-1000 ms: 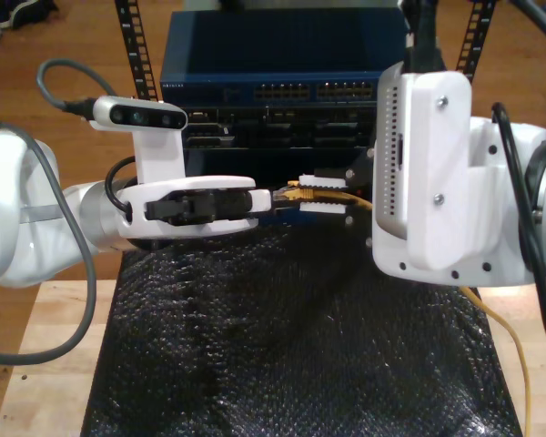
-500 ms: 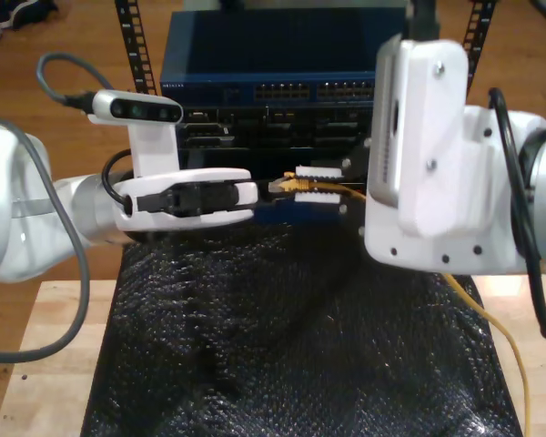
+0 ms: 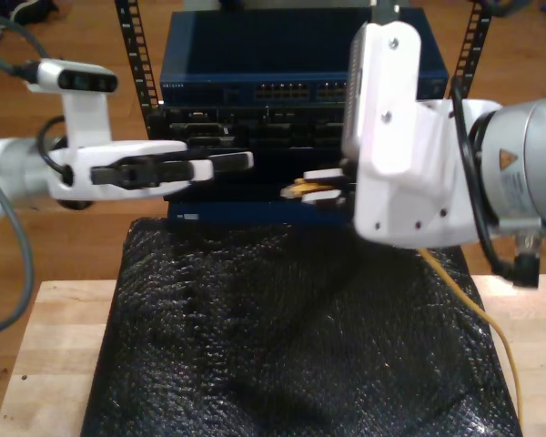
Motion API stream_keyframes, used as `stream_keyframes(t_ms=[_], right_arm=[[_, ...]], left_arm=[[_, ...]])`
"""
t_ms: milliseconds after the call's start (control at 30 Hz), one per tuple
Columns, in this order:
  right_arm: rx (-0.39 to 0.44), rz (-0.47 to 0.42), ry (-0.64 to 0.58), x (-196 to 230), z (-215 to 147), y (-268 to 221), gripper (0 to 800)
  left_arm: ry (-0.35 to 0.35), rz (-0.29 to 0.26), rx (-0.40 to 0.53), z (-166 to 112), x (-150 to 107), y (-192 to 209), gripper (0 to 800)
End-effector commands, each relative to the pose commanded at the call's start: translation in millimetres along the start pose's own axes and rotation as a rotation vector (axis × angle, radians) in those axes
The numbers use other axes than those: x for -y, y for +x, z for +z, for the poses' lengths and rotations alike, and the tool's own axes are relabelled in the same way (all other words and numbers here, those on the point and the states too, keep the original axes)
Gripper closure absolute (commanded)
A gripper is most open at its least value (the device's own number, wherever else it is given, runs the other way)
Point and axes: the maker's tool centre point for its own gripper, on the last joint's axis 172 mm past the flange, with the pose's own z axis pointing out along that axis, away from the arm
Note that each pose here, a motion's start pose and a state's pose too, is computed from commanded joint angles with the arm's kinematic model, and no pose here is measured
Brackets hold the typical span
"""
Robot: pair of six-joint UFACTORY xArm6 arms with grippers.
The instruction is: Grab the cable and plug it in
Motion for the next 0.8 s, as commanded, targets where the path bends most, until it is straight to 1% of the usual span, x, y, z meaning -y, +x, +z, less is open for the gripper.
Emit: stream_keyframes(t_ms=[67,167,267,400,467,567,700,800], right_arm=[[0.027,0.032,0.009,-4,-3,-12,800],[0.063,0.067,0.042,-8,-2,-26,800],[0.091,0.096,0.065,-13,-5,-37,800],[0.142,0.162,0.074,-23,-12,-66,800],[0.169,0.198,0.081,-26,-13,-83,800],[0.196,0.233,0.092,-28,-12,-100,800],[0.243,0.232,0.091,-34,-10,-118,800],[0.266,0.229,0.099,-41,-5,-124,800]], left_arm=[[0.044,0.026,0.04,-12,2,-1,2],[0.089,0.076,0.122,-25,3,-11,2],[0.136,0.098,0.224,-41,5,-30,2],[0.216,0.127,0.38,-55,7,-57,2],[0.244,0.146,0.448,-63,8,-69,2],[0.248,0.186,0.542,-72,1,-86,2],[0.241,0.252,0.634,-84,-8,-102,2],[0.259,0.26,0.69,-106,-16,-118,2]])
